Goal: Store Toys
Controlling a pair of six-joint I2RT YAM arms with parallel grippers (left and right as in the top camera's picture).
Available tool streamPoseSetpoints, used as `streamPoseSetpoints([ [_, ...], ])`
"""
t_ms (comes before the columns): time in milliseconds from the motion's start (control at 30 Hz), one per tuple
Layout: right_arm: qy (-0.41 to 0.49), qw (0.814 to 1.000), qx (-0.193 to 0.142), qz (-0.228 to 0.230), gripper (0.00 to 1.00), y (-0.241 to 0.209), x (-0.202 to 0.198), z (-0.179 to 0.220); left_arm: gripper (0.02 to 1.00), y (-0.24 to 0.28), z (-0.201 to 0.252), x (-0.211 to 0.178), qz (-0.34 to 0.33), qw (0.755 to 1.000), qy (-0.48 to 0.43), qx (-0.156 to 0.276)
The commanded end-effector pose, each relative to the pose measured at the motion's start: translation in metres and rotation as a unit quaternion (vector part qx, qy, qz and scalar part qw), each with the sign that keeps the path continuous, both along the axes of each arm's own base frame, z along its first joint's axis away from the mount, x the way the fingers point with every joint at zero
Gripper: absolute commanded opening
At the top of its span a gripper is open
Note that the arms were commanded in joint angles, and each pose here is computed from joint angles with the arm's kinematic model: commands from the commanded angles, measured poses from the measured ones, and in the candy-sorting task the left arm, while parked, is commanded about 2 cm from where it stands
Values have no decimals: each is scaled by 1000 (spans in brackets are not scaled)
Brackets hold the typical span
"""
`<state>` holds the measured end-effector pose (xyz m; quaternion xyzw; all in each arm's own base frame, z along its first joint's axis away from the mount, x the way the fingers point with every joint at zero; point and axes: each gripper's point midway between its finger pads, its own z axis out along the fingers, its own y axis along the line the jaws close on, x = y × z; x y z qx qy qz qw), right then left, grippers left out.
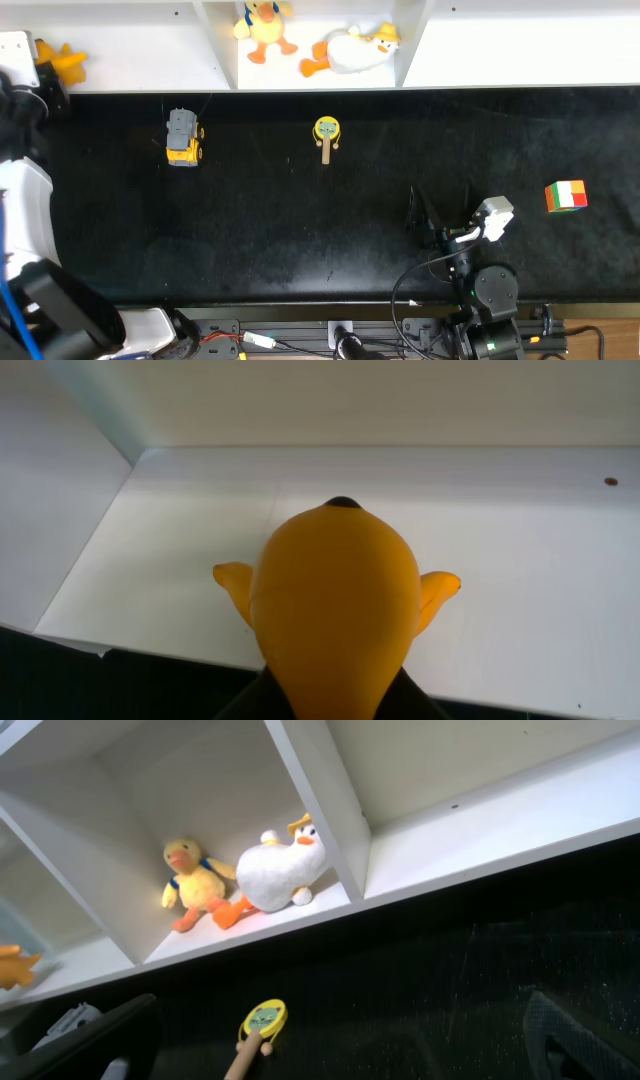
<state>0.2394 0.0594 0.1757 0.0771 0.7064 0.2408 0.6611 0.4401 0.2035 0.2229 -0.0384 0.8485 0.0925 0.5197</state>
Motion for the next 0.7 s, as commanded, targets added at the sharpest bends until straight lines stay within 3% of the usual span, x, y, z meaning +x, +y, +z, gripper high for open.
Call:
streamPoseSetpoints([
  [33, -1, 1000, 0, -6, 993, -2, 1, -3, 36, -5, 23, 15, -24, 999, -40, -1],
  [267, -1, 1000, 0, -6, 996, -2, 1, -3, 38, -2, 18, 29, -28, 998, -46, -31],
  [700, -1, 1000, 0, -6, 996, -2, 1, -3, 34, 4, -2, 47, -15, 999, -14, -29],
])
